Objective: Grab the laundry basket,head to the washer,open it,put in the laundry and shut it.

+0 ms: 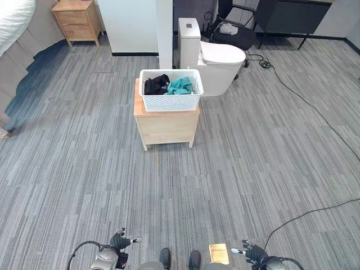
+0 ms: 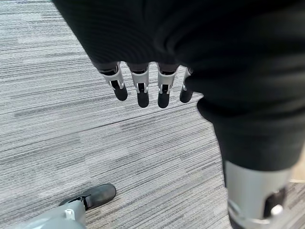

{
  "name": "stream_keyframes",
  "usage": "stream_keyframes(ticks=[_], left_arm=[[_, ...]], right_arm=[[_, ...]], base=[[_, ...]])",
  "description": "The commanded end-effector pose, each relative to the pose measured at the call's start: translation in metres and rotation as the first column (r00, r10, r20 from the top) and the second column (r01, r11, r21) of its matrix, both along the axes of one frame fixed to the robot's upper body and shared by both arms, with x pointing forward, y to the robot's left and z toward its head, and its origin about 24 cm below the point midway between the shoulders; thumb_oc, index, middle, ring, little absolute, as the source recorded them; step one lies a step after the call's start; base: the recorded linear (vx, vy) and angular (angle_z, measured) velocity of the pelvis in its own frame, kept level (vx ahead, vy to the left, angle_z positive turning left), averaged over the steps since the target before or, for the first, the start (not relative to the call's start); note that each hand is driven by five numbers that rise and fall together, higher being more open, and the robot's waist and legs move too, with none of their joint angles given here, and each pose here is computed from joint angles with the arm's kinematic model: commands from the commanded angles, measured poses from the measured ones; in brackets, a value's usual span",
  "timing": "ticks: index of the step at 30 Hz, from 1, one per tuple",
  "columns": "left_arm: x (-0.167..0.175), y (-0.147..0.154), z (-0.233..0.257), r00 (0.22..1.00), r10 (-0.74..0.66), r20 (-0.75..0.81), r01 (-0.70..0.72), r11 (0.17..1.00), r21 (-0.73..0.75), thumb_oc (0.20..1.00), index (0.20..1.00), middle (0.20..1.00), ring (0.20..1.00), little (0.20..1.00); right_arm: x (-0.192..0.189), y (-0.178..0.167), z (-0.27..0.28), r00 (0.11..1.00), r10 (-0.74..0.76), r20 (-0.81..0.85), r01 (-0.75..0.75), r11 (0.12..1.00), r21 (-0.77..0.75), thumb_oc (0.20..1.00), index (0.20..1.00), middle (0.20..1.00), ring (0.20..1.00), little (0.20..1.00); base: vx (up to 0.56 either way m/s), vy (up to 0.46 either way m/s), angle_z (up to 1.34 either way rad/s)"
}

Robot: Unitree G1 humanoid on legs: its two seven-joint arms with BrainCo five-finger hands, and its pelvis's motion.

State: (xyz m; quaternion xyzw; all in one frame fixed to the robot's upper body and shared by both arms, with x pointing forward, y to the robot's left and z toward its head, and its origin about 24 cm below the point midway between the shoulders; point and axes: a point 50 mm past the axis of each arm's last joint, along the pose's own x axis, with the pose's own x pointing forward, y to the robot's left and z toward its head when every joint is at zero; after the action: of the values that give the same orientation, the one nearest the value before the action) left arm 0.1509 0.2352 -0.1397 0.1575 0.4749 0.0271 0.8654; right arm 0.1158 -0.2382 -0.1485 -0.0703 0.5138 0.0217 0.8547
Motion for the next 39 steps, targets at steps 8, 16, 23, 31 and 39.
stream_keyframes(ticks=[8, 16, 23, 31, 39], left_arm=[[0.006, 0.010, 0.002, 0.998, -0.053, -0.043, 0.056, 0.997, 0.062, 1.000, 1.000, 1.000, 1.000, 1.000], [0.001, 0.011, -0.001, 0.998, -0.024, -0.065, 0.027, 0.998, 0.057, 1.000, 1.000, 1.000, 1.000, 1.000], [-0.024, 0.004, -0.012, 0.986, -0.037, -0.162, 0.042, 0.999, 0.027, 1.000, 1.000, 1.000, 1.000, 1.000], [0.016, -0.001, 0.003, 0.996, -0.085, -0.031, 0.086, 0.996, 0.036, 1.000, 1.000, 1.000, 1.000, 1.000], [0.028, 0.010, 0.011, 0.999, -0.048, 0.018, 0.046, 0.996, 0.076, 1.000, 1.000, 1.000, 1.000, 1.000]], right_arm=[[0.002, -0.006, 0.003, 0.999, -0.017, 0.035, 0.017, 1.000, 0.006, 1.000, 1.000, 1.000, 1.000, 1.000], [0.002, -0.008, 0.004, 0.999, -0.002, 0.036, 0.002, 1.000, -0.007, 1.000, 1.000, 1.000, 1.000, 1.000], [-0.015, -0.018, 0.002, 1.000, 0.015, -0.026, -0.016, 1.000, -0.022, 1.000, 1.000, 1.000, 1.000, 1.000], [-0.005, -0.032, 0.011, 0.998, 0.058, 0.010, -0.057, 0.995, -0.087, 1.000, 1.000, 1.000, 1.000, 1.000], [-0.016, -0.044, 0.014, 0.991, 0.131, -0.016, -0.132, 0.979, -0.152, 1.000, 1.000, 1.000, 1.000, 1.000]], base=[[0.13, 0.053, 0.11], [0.25, -0.070, 0.17], [0.36, -0.177, 0.47], [0.15, -0.199, 0.16], [0.33, 0.059, 0.20]])
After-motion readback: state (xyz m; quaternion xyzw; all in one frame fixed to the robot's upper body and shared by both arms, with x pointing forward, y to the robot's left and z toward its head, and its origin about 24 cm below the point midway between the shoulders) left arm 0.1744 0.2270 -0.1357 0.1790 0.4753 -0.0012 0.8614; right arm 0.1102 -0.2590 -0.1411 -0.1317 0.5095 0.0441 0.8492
